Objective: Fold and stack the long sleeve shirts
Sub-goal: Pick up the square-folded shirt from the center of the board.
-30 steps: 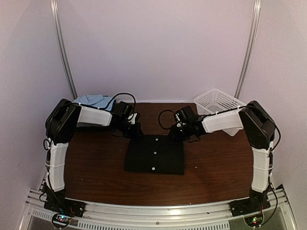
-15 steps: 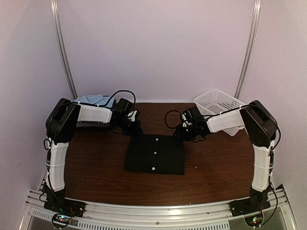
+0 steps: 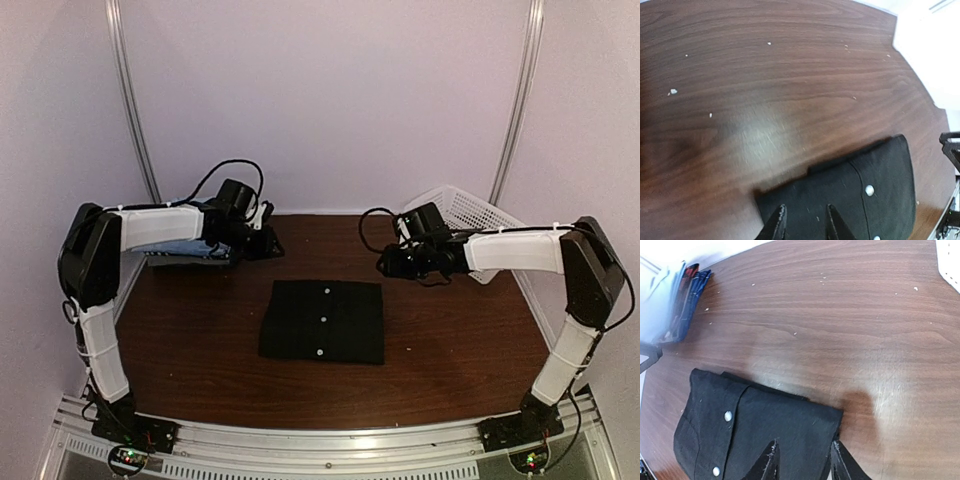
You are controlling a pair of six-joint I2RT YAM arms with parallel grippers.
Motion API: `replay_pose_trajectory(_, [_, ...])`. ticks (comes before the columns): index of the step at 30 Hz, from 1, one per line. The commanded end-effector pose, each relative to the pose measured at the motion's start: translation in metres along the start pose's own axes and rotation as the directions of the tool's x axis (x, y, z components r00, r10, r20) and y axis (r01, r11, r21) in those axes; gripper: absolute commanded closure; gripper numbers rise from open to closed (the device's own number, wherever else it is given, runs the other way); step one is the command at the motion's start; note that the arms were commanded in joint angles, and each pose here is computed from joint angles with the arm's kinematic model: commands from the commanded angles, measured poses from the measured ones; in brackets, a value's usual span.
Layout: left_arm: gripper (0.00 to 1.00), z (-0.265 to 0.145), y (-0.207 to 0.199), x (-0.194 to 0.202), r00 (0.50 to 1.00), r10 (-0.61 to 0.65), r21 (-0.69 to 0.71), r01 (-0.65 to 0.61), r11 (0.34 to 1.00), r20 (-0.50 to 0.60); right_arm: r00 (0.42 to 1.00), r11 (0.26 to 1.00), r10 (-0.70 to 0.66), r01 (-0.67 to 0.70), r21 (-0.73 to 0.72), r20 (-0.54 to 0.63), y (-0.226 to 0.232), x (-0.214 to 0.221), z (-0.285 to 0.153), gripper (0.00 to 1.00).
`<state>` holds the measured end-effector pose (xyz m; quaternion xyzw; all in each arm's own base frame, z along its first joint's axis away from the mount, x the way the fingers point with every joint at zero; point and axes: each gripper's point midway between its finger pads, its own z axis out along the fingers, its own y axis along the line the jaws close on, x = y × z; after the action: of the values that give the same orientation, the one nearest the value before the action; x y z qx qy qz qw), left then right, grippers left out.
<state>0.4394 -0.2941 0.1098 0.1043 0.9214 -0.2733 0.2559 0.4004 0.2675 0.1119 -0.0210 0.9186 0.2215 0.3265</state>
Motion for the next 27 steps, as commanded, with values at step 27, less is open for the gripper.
replay_pose_trajectory(27, [0.64,-0.021,0.016,0.166,0.962,-0.056,-0.028,0.051,0.998,-0.269,0.981,0.996,-0.082,0.077,-0.035,-0.176,0.027,0.12,-0.003,0.69])
